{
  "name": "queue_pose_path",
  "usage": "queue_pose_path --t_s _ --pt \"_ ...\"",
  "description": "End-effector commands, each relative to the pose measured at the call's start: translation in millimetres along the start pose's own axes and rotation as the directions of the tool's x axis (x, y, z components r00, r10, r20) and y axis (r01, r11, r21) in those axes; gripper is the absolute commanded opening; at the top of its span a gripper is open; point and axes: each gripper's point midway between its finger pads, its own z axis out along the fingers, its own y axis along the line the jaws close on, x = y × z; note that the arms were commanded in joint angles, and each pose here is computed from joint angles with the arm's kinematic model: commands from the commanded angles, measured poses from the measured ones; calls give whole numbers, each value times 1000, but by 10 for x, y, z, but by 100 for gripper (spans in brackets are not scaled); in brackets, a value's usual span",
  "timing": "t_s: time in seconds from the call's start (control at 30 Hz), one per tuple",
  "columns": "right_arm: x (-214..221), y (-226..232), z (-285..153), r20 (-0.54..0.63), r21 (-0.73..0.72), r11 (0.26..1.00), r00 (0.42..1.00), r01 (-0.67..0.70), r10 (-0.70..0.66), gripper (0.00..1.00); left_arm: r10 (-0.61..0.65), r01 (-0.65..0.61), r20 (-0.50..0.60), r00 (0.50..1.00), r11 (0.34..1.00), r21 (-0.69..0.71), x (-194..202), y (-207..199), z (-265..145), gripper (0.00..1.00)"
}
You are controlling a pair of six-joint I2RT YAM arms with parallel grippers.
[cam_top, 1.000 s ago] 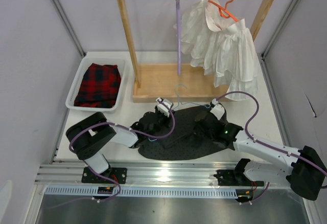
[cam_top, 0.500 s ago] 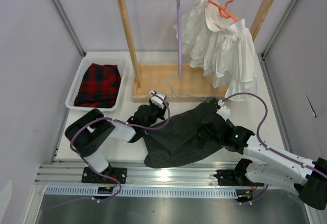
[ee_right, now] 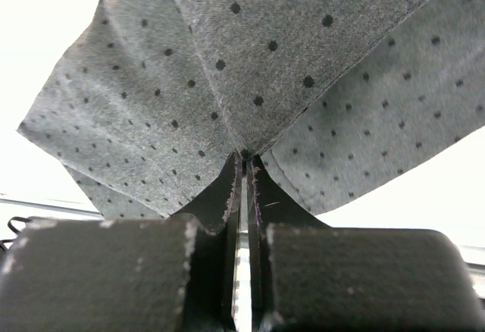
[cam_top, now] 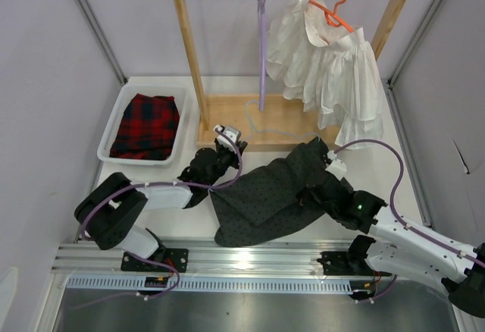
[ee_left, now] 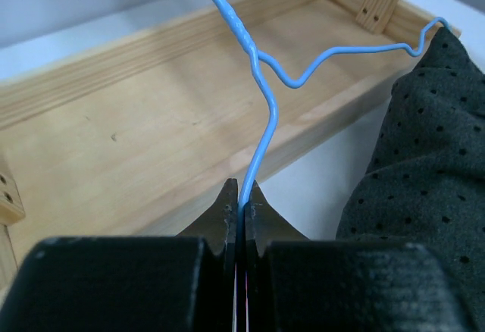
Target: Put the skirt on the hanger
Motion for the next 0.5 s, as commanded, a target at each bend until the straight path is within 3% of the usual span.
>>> queue_pose_path --t_s 0.0,0.47 --pt "101 -69 4 -35 16 999 999 41 -40 0 -6 9 174 985 1000 -14 -731 47 -18 0" --pt "56 176 40 -17 -66 992 994 103 -105 0 -5 -23 264 965 995 102 -1573 -272 -751 0"
